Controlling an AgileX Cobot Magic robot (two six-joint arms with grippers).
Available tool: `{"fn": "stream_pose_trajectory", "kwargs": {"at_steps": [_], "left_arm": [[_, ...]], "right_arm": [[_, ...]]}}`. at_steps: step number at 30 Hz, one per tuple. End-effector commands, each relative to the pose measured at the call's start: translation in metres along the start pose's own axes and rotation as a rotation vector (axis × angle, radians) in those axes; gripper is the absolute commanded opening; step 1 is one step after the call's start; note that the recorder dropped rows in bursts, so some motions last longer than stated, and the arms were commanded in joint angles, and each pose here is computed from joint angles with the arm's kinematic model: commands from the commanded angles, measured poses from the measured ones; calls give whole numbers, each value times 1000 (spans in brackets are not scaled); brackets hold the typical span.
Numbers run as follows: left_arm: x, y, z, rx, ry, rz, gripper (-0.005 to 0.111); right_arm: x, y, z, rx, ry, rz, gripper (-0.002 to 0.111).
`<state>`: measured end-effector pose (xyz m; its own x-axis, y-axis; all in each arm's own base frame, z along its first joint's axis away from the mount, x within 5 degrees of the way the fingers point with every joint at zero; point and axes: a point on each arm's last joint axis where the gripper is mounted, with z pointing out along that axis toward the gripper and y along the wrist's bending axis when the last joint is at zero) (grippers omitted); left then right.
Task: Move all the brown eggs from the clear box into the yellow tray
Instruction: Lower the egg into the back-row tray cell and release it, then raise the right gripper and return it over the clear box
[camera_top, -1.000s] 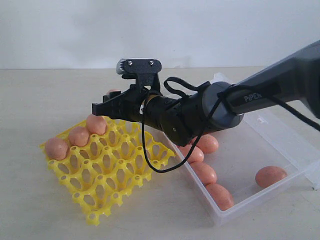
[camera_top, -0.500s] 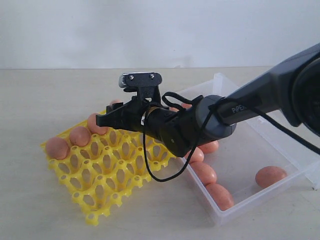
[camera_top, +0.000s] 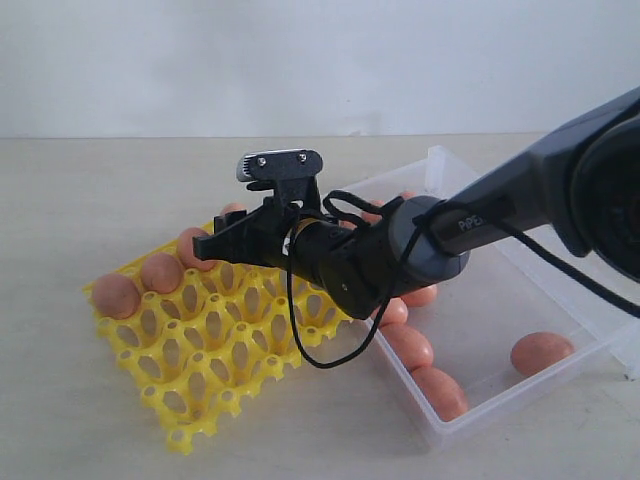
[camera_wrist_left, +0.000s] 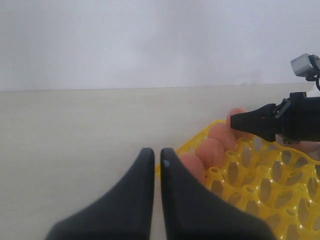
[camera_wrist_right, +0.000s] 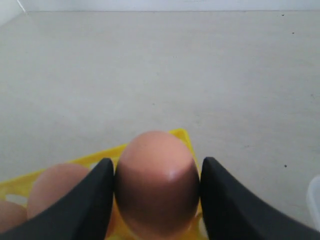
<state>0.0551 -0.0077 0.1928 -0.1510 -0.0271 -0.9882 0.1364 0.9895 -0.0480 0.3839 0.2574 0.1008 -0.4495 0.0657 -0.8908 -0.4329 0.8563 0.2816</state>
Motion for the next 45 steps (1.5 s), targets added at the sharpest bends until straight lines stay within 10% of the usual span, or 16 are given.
{"fn": "stream_pose_trajectory", "kwargs": {"at_steps": [1, 15, 26, 45], "left_arm": [[0, 0, 0, -1, -8, -3, 4], [0, 0, 0, -1, -8, -3, 4], [0, 0, 0, -1, -8, -3, 4], [0, 0, 0, -1, -8, -3, 4]], "right_arm": [[-4, -1, 1, -5, -31, -5, 45], [-14, 2, -3, -14, -59, 3, 45], [-85, 25, -40, -52, -171, -14, 45], [-103, 31, -115, 76, 426, -204, 45]]}}
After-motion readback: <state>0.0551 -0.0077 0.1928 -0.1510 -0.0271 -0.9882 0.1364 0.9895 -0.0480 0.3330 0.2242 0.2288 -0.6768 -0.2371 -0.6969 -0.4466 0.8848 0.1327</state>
